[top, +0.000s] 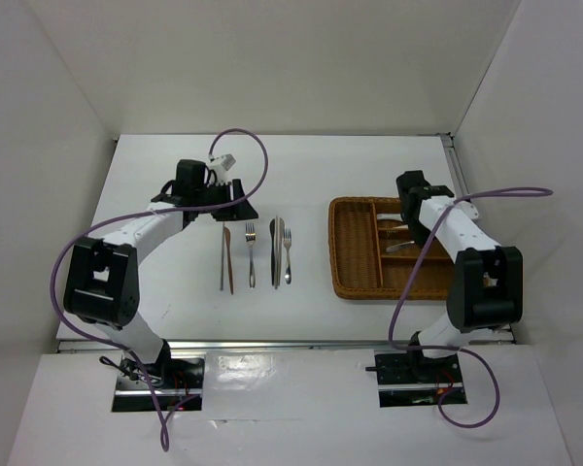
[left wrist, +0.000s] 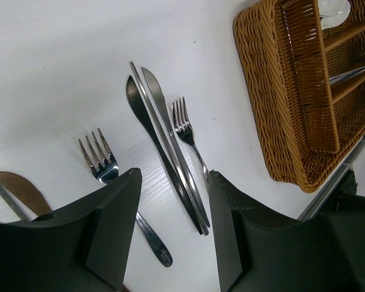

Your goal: Sort the eating utensils into containers

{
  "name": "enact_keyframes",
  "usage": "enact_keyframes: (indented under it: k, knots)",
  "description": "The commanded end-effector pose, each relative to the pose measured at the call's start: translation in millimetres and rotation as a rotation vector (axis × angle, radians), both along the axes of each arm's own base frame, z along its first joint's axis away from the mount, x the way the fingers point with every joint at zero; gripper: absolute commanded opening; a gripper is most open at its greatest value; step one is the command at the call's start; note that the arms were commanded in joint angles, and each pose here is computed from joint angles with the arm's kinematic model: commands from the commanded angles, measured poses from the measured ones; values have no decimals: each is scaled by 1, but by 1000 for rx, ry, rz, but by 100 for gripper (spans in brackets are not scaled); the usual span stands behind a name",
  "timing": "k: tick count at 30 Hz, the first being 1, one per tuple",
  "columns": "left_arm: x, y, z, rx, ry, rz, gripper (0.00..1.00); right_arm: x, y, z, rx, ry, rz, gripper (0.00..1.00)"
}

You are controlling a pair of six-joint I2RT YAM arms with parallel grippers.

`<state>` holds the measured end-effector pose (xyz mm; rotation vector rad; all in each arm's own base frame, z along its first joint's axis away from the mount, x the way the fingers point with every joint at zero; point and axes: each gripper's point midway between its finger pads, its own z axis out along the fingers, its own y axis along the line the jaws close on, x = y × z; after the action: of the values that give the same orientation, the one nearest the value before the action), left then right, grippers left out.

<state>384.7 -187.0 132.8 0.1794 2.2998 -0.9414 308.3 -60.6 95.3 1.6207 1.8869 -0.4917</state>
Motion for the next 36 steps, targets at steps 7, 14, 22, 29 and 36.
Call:
enact_keyframes:
  k: [7, 14, 22, 29, 36]
  knots:
    - [0, 1, -8, 27, -20, -25, 61, 29, -2, 8, -28, -17, 72, 40]
    - [0, 7, -19, 59, -6, 6, 61, 43, 17, 28, 39, -70, 249, 43]
    - [3, 15, -54, 94, 33, 61, 60, 71, 91, 73, 99, -331, 792, 35]
    - [11, 8, -72, 88, 79, 29, 60, 72, 142, 83, 87, -375, 1042, 35]
    - [28, 11, -78, 103, 82, 41, 60, 71, 151, 87, 62, -377, 1056, 37]
